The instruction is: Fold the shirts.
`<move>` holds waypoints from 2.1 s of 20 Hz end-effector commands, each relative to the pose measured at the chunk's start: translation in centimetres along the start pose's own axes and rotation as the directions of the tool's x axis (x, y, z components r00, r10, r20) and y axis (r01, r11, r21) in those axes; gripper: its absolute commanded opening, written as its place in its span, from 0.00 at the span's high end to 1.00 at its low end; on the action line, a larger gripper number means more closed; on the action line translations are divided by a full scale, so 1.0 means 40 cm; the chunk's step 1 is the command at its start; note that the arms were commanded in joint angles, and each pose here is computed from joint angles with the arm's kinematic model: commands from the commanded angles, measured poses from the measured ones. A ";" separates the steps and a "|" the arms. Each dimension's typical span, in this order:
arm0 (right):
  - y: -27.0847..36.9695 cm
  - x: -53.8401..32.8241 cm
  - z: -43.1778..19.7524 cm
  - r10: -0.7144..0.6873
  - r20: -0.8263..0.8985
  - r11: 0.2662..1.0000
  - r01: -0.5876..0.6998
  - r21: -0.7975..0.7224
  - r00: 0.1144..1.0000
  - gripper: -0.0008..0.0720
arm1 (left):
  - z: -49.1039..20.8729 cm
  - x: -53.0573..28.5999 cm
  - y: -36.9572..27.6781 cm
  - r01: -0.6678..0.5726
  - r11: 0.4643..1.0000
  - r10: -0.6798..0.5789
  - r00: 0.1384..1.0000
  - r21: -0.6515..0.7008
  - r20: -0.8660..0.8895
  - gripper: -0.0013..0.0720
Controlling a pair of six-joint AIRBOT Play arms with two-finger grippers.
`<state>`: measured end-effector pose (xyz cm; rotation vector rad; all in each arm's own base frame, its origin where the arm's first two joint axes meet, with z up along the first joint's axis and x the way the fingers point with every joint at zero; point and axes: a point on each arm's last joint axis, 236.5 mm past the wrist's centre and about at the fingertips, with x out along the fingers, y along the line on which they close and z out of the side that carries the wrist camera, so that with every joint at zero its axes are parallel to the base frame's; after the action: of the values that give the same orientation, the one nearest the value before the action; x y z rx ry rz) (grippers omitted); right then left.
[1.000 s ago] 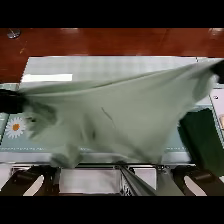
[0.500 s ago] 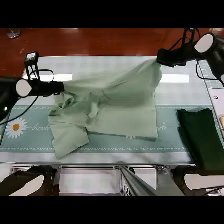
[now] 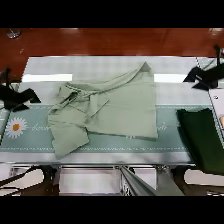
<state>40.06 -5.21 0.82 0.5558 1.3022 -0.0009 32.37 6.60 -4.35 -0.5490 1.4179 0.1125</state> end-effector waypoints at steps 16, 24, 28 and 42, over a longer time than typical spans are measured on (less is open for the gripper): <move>-0.082 0.088 -0.466 0.036 -0.179 0.986 -0.006 0.166 0.983 0.14 | -0.174 0.133 -0.139 0.441 0.895 -0.432 0.895 0.070 -0.110 0.95; 0.043 0.185 -0.607 0.017 -0.401 1.000 -0.015 0.009 0.916 0.14 | -0.132 0.070 -0.187 0.490 0.865 -0.486 0.871 0.104 -0.065 0.95; 0.151 0.266 -0.608 0.096 -0.424 0.994 -0.108 -0.004 0.901 0.14 | -0.130 0.071 -0.186 0.489 0.866 -0.485 0.872 0.104 -0.061 0.95; 0.643 -0.402 -0.042 0.369 0.247 0.820 -0.189 -0.540 0.896 0.96 | 0.113 -0.703 -0.529 0.536 0.611 -0.789 0.467 0.583 0.398 0.95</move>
<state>40.56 14.94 11.15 0.3891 1.1168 0.4800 39.81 -2.46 14.77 -0.7388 0.7389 -0.5360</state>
